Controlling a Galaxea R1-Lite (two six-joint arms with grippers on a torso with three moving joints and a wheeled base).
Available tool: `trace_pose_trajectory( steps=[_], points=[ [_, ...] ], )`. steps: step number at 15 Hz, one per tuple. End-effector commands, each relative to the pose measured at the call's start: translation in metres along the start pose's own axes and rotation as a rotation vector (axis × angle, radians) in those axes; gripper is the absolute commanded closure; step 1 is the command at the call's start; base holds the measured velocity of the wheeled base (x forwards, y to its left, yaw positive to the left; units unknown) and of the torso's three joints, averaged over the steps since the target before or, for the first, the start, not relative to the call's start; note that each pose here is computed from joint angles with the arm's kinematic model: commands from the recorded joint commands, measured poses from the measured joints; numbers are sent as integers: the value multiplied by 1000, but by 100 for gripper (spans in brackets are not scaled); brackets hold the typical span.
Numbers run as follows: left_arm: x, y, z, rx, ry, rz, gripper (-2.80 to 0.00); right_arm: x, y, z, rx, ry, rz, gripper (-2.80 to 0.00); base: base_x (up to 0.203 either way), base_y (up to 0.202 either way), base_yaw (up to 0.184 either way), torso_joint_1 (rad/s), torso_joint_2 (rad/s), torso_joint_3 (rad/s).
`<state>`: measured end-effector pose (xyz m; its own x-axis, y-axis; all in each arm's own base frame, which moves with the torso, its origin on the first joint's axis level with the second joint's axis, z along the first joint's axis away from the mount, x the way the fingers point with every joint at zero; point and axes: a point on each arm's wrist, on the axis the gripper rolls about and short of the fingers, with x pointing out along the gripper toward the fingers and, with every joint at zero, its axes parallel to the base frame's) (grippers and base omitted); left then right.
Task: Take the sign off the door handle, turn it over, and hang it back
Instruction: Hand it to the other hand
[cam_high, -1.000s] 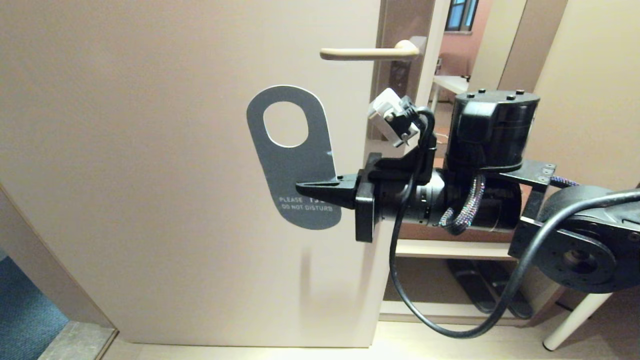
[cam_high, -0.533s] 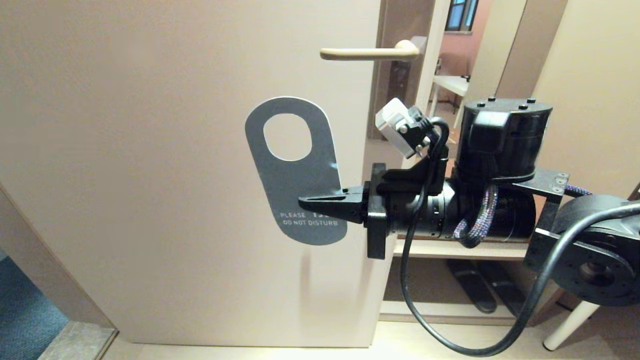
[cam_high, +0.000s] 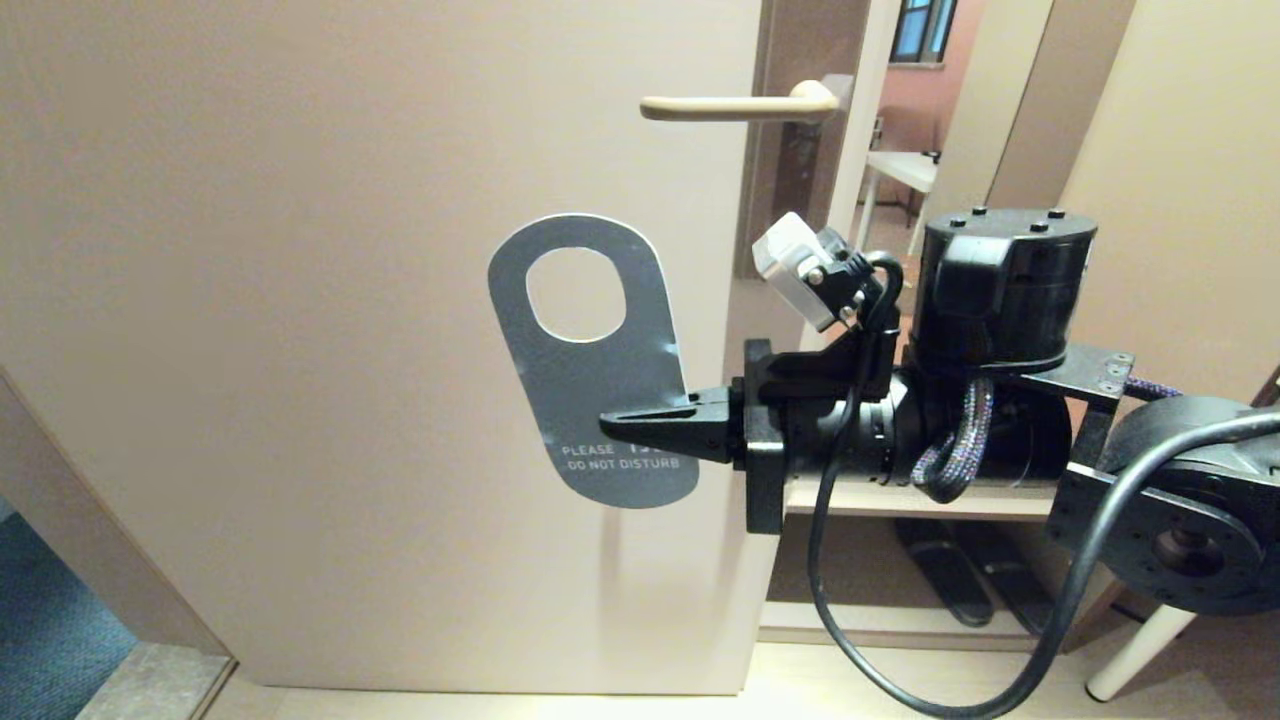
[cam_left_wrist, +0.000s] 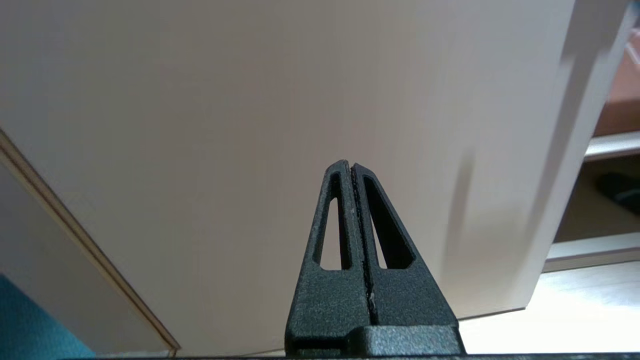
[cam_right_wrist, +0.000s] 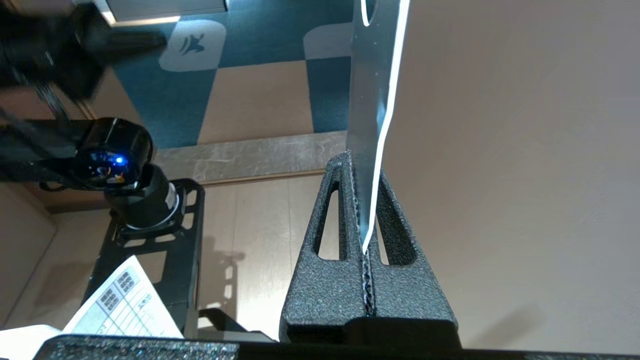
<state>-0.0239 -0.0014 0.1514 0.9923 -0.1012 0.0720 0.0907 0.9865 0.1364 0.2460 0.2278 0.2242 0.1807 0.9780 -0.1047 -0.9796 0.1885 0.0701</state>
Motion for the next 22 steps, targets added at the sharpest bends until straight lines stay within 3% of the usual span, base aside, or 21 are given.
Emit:
trace_pose_trajectory(
  steps=[1, 3, 6, 10, 13, 14, 17, 22],
  points=[
    [22, 5, 24, -10, 76, -34, 0, 1, -5, -1, 0, -1, 4, 0, 0, 0, 0, 0, 0, 0],
    [43, 8, 47, -26, 108, -96, 0, 3, -8, 2, -10, -15, 12, 0, 0, 0, 0, 0, 0, 0],
    [73, 4, 64, -58, 124, -271, 0, 5, -9, 9, -43, -61, 32, 0, 0, 0, 0, 0, 0, 0],
    [103, -11, 72, -193, 122, -542, 0, 1, -4, 15, -61, -80, 58, 0, 0, 0, 0, 0, 0, 0],
    [116, -19, 69, -232, 168, -634, 0, -3, -1, 20, -72, -92, 59, 0, 0, 0, 0, 0, 0, 0],
    [117, -21, 68, -240, 179, -654, -280, -4, 0, 20, -72, -92, 59, 0, 0, 0, 0, 0, 0, 0],
    [124, -25, 65, -240, 208, -674, -280, -6, 1, 19, -73, -89, 59, 0, 0, 0, 0, 0, 0, 0],
    [143, -39, 68, -240, 166, -748, -280, -10, 5, 17, -64, -82, 111, 0, 0, 0, 0, 0, 0, 0]
  ],
)
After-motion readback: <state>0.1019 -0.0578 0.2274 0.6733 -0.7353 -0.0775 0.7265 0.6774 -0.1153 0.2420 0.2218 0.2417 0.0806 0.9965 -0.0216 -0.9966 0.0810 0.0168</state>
